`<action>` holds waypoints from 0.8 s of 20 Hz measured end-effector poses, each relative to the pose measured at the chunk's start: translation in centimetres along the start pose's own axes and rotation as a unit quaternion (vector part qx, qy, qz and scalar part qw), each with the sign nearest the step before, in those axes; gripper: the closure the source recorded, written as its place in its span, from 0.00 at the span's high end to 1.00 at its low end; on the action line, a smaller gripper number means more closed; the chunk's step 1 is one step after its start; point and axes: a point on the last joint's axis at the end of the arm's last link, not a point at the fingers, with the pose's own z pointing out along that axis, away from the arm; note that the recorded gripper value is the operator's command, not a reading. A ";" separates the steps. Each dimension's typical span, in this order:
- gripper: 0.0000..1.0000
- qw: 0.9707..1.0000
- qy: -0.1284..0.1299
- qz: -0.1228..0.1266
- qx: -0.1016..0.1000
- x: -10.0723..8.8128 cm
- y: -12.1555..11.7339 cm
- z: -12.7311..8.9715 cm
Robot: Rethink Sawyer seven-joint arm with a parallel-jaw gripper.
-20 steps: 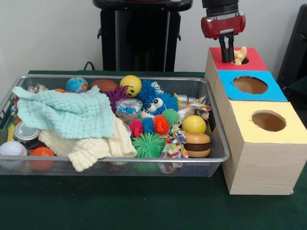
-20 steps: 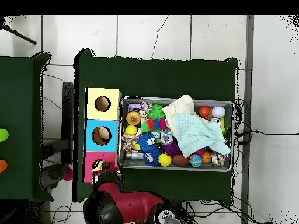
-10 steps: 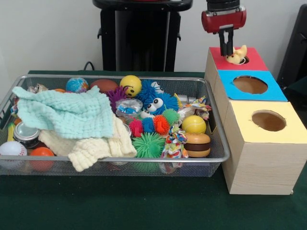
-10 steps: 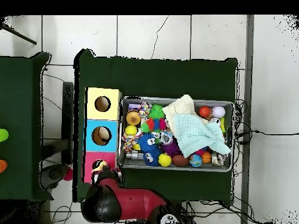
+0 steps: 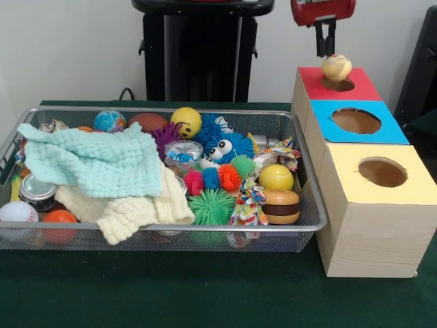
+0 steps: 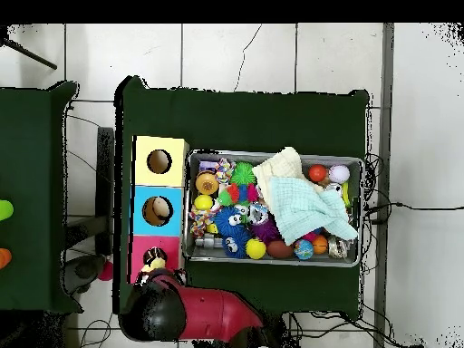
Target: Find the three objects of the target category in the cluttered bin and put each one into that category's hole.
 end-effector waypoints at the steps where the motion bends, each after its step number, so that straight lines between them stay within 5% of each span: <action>1: 0.00 1.000 -0.005 -0.002 0.002 0.0 0.1 0.1; 8: 0.00 0.997 -0.074 -0.015 0.015 -1.2 0.6 1.3; 16: 0.00 0.997 -0.071 -0.012 0.015 -1.0 0.4 1.7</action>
